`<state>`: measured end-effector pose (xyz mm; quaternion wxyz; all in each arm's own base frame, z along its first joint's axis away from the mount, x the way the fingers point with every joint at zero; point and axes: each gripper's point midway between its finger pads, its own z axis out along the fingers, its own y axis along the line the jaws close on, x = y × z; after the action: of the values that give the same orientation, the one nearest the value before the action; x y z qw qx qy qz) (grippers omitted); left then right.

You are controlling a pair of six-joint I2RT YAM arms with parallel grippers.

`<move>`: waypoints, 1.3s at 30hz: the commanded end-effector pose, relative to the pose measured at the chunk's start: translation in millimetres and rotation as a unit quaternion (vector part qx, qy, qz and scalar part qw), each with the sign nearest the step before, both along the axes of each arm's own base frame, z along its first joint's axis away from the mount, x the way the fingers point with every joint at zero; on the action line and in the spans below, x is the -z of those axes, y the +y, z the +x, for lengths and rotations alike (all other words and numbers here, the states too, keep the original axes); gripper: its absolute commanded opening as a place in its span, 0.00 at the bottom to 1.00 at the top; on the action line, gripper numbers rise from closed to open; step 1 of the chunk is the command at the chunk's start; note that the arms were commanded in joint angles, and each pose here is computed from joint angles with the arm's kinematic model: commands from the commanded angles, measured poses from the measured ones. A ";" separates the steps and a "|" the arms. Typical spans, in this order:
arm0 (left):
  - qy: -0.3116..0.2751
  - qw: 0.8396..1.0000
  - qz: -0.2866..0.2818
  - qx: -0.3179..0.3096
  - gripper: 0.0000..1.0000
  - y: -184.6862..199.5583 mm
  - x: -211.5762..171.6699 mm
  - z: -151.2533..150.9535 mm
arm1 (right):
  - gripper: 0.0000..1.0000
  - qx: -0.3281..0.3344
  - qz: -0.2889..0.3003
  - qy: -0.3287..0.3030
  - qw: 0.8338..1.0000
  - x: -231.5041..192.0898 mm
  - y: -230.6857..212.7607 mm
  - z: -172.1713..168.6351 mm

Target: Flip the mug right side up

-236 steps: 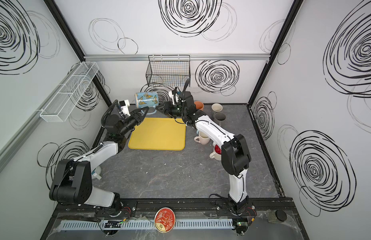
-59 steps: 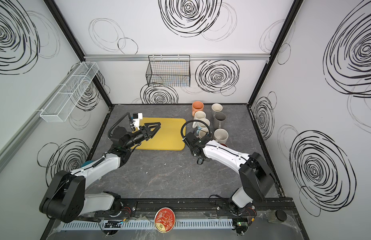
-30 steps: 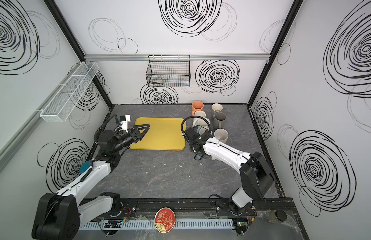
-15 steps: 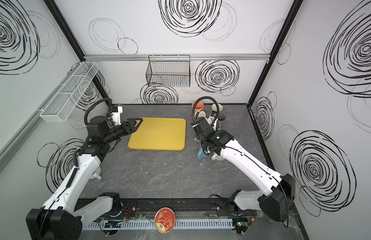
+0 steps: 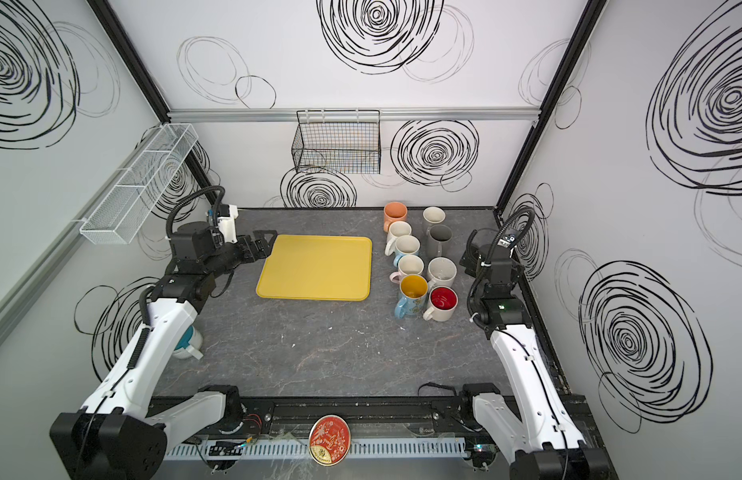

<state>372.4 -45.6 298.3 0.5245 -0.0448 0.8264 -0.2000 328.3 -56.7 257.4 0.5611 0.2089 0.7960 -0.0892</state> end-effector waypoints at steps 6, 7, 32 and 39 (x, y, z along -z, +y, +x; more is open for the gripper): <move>-0.044 0.986 0.091 -0.134 0.99 55.8 36.4 -5.7 | 1.00 -0.077 -0.037 -0.055 0.995 38.4 -10.1 18.9; -0.045 0.985 0.098 -0.134 0.99 56.7 43.9 -6.5 | 1.00 -0.078 -0.024 -0.055 0.995 46.8 -14.0 19.0; -0.111 0.975 0.092 -0.172 0.99 87.7 148.5 -1.6 | 1.00 -0.240 0.006 -0.078 0.968 121.5 43.6 17.1; -0.141 0.971 0.103 -0.166 0.99 91.4 146.3 5.1 | 1.00 -0.270 0.008 -0.085 0.959 119.7 56.1 21.1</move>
<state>370.4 43.7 119.1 0.6046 -0.1167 0.7874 -0.0295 344.9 -10.3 122.8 0.6042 0.0274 0.7923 0.0808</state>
